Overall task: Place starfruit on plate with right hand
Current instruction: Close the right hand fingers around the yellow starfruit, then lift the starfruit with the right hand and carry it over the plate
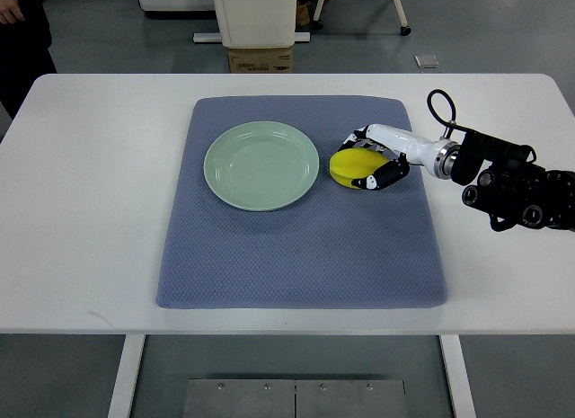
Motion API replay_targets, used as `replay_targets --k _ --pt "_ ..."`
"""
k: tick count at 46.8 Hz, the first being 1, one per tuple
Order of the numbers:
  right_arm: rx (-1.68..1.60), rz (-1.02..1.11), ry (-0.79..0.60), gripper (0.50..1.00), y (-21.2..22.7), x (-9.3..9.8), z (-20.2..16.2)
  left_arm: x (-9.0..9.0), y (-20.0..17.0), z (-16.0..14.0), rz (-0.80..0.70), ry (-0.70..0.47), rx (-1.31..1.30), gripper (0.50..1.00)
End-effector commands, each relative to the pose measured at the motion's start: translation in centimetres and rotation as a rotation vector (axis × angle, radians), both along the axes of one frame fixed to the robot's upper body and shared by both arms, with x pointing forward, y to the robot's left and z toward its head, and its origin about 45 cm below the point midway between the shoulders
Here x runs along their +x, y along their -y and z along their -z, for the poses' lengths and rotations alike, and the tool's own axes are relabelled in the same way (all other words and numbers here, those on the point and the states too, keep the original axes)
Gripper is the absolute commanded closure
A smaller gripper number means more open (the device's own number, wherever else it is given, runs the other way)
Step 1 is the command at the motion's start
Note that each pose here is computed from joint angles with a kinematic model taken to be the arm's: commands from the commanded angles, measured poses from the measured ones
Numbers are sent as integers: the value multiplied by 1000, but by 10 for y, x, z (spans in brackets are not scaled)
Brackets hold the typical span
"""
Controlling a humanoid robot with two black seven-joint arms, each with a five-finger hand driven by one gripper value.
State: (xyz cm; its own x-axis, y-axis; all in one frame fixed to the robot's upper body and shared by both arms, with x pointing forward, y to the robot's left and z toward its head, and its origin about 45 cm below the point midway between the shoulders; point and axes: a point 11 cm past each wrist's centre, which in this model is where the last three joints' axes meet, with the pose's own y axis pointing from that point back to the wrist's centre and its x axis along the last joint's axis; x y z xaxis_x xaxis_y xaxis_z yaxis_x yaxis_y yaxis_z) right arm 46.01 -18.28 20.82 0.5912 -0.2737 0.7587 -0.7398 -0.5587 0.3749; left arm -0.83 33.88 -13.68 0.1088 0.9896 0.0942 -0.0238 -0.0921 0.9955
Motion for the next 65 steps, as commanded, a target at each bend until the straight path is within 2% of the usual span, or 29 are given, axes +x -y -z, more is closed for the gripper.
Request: replay_targets --k 1,21,32,43,57,65 --pt "11 3 11 1000 -1 3 -6 0 0 0 0 0 0 500" --pt "44 -13 85 1000 -19 19 -51 0 0 0 0 0 0 500" --pt "82 -67 112 1000 -63 22 -77 0 0 0 0 0 0 500" --pt "127 -126 117 1000 -105 17 -94 0 0 0 0 0 0 500" --pt "173 -224 86 1000 -165 -6 -89 0 0 0 0 0 0 500" --pt "176 -215 77 1000 -164 -7 -82 0 0 0 0 0 0 500"
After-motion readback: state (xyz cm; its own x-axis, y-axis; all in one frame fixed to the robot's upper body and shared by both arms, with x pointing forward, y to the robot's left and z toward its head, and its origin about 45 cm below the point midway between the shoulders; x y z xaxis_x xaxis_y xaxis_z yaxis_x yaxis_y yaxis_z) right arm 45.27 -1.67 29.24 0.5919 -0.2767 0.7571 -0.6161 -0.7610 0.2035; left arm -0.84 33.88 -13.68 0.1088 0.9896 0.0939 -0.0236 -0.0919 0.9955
